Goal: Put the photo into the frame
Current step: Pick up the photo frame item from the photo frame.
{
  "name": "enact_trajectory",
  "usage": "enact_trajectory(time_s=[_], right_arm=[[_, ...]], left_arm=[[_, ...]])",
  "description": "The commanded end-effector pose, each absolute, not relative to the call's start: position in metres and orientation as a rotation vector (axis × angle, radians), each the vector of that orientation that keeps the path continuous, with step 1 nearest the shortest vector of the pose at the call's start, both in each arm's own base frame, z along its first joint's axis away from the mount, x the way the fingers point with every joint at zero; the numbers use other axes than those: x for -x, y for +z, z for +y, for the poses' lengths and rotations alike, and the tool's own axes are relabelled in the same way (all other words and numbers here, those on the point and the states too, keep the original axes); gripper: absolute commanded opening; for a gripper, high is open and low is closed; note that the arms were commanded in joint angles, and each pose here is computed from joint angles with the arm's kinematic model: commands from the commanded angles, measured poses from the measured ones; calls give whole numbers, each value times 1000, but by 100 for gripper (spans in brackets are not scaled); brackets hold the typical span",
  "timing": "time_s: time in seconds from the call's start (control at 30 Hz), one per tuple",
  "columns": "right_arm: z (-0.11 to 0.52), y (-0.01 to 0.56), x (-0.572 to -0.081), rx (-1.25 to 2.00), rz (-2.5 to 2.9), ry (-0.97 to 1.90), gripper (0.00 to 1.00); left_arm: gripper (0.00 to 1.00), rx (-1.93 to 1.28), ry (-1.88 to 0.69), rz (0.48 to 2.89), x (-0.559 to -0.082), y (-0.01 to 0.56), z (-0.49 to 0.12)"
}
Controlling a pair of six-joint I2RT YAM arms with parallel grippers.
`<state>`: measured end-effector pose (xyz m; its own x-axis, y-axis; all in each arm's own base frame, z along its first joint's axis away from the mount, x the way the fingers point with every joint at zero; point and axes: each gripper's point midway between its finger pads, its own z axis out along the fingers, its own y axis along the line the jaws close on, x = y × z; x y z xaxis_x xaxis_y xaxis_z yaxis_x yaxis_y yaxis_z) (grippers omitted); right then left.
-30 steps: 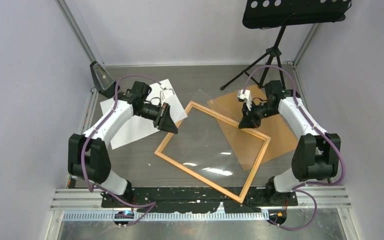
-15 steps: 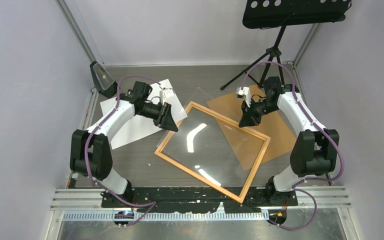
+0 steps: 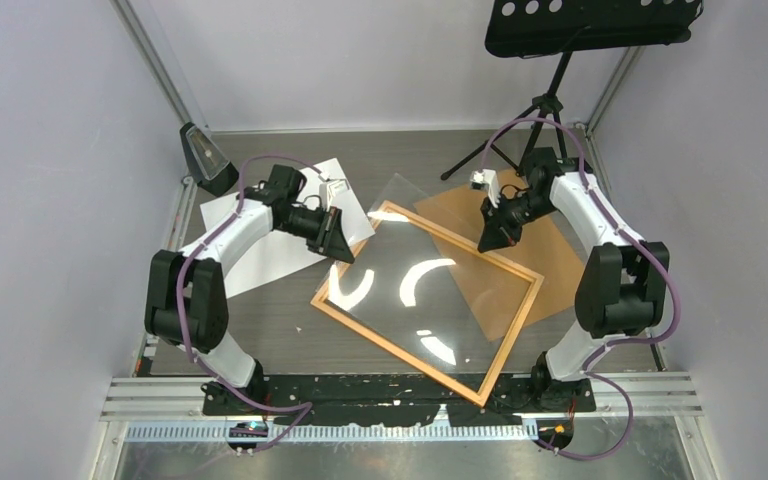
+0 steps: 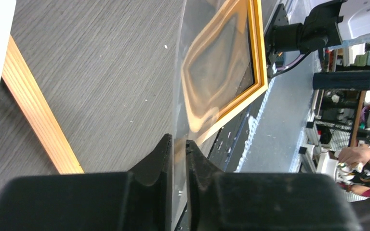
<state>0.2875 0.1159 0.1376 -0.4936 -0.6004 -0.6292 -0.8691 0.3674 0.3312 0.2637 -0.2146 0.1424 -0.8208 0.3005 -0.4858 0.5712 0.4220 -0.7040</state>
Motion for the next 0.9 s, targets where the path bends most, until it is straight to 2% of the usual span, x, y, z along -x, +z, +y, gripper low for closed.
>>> enact_trajectory(time_s=[0.0,0.03,0.47,0.87], right_arm=[[116,142,-296,1289,2233,876,6],[116,141,-296,1289,2236,877,6],[118,152,-312,1251,2267,888,6],[118,158,-306,1222,2313,925,6]], left_arm=[[3,-760,-1408,2374,-260,146,-218],[0,-767,-1428,2366,-258,148,-218],[0,-777,-1518,2260,-255,186,-226],[0,-719,-1472,2329,-262,179,-225]])
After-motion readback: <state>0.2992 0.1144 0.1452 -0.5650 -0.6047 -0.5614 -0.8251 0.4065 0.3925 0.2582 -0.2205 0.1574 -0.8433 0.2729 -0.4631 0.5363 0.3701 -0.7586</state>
